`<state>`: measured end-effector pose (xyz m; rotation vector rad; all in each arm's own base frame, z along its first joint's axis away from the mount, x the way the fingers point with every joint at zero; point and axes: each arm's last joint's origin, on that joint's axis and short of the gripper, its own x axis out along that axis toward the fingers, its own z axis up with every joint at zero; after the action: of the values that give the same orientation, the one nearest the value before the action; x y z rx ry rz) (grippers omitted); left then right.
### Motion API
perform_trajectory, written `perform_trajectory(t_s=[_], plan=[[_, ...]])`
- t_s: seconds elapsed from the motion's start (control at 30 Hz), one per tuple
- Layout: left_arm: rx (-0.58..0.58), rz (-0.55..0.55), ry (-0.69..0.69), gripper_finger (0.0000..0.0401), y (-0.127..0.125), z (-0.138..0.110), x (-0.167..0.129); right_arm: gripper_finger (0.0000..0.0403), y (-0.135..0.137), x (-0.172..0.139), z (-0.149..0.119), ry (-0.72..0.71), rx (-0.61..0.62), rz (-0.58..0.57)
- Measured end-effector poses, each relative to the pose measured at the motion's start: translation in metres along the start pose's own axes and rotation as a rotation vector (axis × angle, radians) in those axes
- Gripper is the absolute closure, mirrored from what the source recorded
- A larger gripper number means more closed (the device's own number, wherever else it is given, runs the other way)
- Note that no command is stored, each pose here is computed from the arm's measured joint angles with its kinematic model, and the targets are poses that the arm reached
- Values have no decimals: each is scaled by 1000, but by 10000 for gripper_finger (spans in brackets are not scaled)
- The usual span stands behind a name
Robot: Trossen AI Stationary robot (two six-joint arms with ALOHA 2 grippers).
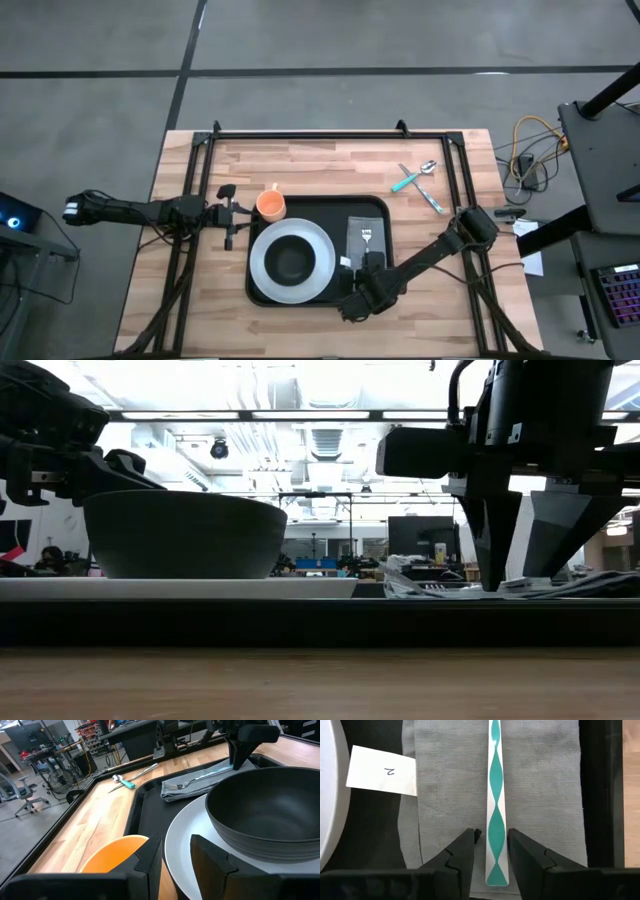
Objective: Set up tray
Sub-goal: Put the blue fork in the middle of the gray napkin, then put the blue spoon on the left side of the gray napkin
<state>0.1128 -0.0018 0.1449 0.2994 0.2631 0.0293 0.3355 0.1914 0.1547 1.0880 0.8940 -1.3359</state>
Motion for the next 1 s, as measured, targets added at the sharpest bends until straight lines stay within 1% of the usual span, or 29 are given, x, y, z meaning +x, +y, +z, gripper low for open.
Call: perform_trajectory(t_s=[0.2,0.63,0.8,1.0], plan=[[0,0,0,317,0,0,0,289,0,0,0,0,-3,0],[0,0,0,317,0,0,0,307,2,-7,1,2,-7,3],[0,0,0,317,0,0,0,310,-1,-11,5,-24,-23,-31],[0,0,0,317,0,0,0,304,-6,-12,9,-65,-48,-80]])
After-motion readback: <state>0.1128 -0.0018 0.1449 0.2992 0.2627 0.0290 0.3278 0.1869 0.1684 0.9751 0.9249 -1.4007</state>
